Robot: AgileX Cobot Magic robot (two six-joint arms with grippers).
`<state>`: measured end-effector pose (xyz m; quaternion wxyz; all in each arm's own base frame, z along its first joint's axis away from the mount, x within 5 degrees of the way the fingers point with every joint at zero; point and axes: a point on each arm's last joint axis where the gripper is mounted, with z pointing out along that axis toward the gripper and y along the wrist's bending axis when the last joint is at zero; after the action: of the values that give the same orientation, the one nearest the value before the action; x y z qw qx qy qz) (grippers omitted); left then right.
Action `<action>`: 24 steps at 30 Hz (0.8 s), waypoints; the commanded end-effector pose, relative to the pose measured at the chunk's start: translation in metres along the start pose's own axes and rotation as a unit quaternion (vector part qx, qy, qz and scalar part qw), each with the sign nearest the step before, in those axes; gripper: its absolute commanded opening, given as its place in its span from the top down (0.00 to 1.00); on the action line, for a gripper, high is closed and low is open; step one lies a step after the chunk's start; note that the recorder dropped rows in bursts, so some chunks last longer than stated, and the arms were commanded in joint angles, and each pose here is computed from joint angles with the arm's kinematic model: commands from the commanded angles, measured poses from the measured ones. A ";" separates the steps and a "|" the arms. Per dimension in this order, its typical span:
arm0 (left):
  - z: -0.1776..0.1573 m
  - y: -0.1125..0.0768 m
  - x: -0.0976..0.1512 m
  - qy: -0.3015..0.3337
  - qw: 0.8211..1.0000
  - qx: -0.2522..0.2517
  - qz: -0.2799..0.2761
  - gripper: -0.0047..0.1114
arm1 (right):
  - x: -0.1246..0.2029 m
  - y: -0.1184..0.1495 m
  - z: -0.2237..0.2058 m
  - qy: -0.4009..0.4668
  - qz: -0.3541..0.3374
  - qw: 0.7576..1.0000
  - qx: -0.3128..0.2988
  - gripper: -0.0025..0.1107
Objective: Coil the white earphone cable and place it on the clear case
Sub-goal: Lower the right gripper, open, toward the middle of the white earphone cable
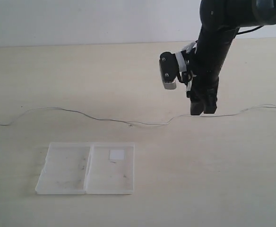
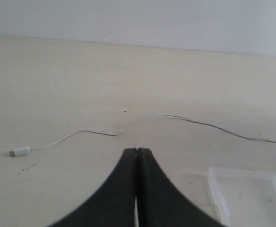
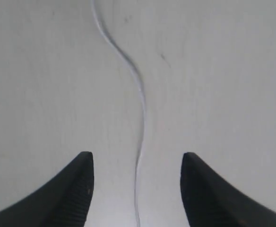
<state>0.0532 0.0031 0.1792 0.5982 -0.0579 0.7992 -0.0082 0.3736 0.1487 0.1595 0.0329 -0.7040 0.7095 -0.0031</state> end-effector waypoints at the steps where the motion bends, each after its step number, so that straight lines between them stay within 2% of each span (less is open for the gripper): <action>1: -0.001 0.000 -0.002 -0.011 1.000 0.000 0.001 0.96 | -0.018 0.000 0.009 -0.096 0.039 0.995 -0.016 0.50; 5: -0.001 0.000 -0.002 -0.011 1.000 0.000 0.001 0.96 | -0.024 0.000 0.008 -0.129 0.035 0.991 -0.019 0.50; 13: -0.001 0.000 -0.002 -0.011 1.000 0.000 0.001 0.96 | -0.023 -0.001 0.009 -0.124 0.073 0.989 -0.020 0.50; 18: -0.001 0.000 -0.002 -0.011 1.000 0.000 0.001 0.96 | -0.019 0.006 0.006 -0.100 0.095 0.989 -0.052 0.50; 22: -0.001 0.000 -0.002 -0.011 1.000 0.000 0.001 0.96 | -0.023 0.001 0.002 -0.125 0.115 0.985 -0.026 0.50; 24: -0.001 0.000 -0.002 -0.011 1.000 0.000 0.001 0.96 | -0.027 -0.009 0.005 -0.151 0.133 0.979 0.015 0.50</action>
<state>0.0532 0.0031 0.1792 0.5982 -0.0579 0.7992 -0.0082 0.3757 0.1732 0.1548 0.1128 -0.6119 0.7758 0.1047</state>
